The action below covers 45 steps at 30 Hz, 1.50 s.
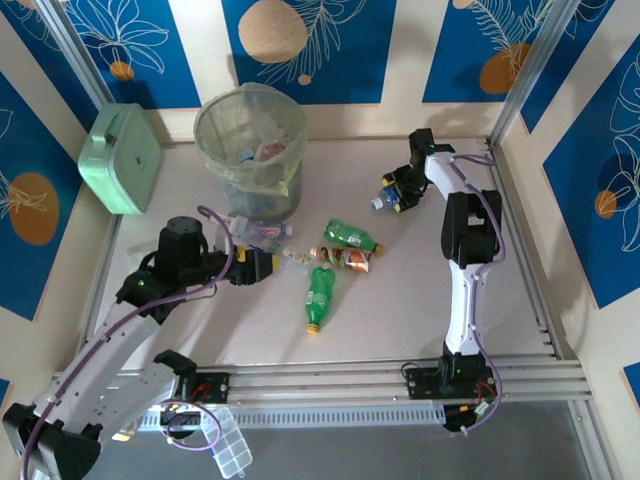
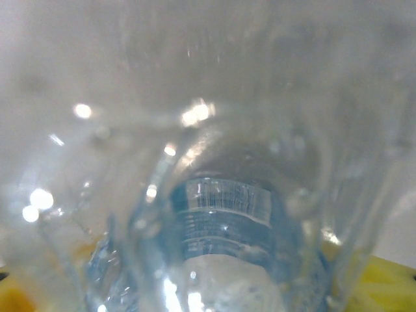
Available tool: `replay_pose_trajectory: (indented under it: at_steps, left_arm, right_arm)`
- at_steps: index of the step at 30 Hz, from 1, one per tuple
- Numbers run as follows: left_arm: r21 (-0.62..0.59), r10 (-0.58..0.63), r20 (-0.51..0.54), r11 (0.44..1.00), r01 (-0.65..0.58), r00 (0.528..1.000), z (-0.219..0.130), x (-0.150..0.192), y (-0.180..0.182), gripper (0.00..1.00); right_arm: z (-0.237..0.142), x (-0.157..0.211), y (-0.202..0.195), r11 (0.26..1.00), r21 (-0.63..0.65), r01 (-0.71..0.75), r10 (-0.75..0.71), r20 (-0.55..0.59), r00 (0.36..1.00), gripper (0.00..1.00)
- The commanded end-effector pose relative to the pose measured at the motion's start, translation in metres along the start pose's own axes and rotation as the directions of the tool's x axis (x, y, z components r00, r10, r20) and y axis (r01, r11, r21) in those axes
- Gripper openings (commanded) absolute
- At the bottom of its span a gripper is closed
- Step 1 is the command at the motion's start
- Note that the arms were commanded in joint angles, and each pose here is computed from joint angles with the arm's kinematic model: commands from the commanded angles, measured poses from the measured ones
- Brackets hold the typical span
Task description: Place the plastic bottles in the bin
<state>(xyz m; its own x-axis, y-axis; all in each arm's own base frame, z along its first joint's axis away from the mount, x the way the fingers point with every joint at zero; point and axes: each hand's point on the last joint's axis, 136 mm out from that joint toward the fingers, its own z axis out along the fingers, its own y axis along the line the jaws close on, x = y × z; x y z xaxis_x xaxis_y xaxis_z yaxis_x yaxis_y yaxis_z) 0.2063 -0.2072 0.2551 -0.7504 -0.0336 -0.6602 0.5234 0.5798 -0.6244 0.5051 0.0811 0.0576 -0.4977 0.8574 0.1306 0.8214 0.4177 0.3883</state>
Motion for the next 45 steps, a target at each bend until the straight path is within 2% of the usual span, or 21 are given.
replay_pose_trajectory:
  at_steps: [1, 5, 9, 11, 13, 16, 22, 26, 31, 36, 40, 45]
  left_arm:
    - [0.008, 0.013, 0.040, 1.000, -0.013, 0.999, -0.008, -0.012, -0.011, 0.73]
    - [0.006, -0.012, 0.062, 1.000, 0.012, 0.998, -0.010, -0.016, -0.013, 0.77]
    - [-0.012, -0.026, 0.106, 1.000, 0.028, 0.994, -0.014, -0.028, -0.014, 0.78]
    - [-0.005, -0.020, 0.124, 1.000, 0.021, 0.992, -0.017, -0.034, -0.019, 0.80]
    - [0.004, -0.010, 0.137, 1.000, 0.009, 0.990, -0.020, -0.041, -0.025, 0.81]
    - [0.034, 0.009, 0.152, 0.999, -0.015, 0.988, -0.023, -0.054, -0.038, 0.82]
    - [0.093, 0.069, 0.187, 0.992, -0.087, 0.980, -0.024, -0.078, -0.061, 0.91]
    - [0.100, 0.135, 0.151, 0.983, -0.151, 0.979, -0.015, -0.091, -0.074, 0.94]
    - [0.209, 0.212, 0.151, 0.948, -0.241, 0.966, -0.002, -0.105, -0.103, 1.00]
    - [0.405, 0.251, 0.187, 0.861, -0.307, 0.950, 0.002, -0.111, -0.137, 0.99]
    - [0.543, 0.265, 0.168, 0.779, -0.313, 0.950, 0.012, -0.104, -0.154, 1.00]
    - [0.569, 0.248, 0.119, 0.776, -0.271, 0.961, 0.032, -0.101, -0.149, 0.96]
  right_arm:
    - [-0.062, 0.015, 0.026, 0.978, -0.159, 0.134, -0.121, 0.089, 0.989, 0.63]
    - [-0.102, 0.048, 0.030, 0.925, -0.219, 0.312, -0.277, 0.175, 0.945, 0.62]
    - [-0.140, 0.097, 0.032, 0.798, -0.279, 0.533, -0.465, 0.276, 0.841, 0.62]
    - [-0.156, 0.127, 0.031, 0.689, -0.300, 0.659, -0.574, 0.329, 0.750, 0.62]
    - [-0.172, 0.161, 0.027, 0.539, -0.333, 0.774, -0.667, 0.392, 0.634, 0.62]
    - [-0.194, 0.208, 0.017, 0.327, -0.372, 0.869, -0.735, 0.477, 0.481, 0.62]
    - [-0.221, 0.281, -0.019, -0.021, -0.375, 0.927, -0.775, 0.592, 0.221, 0.62]
    - [-0.241, 0.319, -0.040, -0.212, -0.414, 0.885, -0.763, 0.637, 0.115, 0.62]
    - [-0.252, 0.346, -0.059, -0.334, -0.478, 0.813, -0.771, 0.635, 0.057, 0.64]
    - [-0.264, 0.366, -0.073, -0.408, -0.525, 0.747, -0.770, 0.638, 0.028, 0.65]
    - [-0.269, 0.371, -0.078, -0.415, -0.561, 0.716, -0.780, 0.624, 0.037, 0.65]
    - [-0.276, 0.380, -0.082, -0.434, -0.592, 0.679, -0.787, 0.617, 0.034, 0.65]
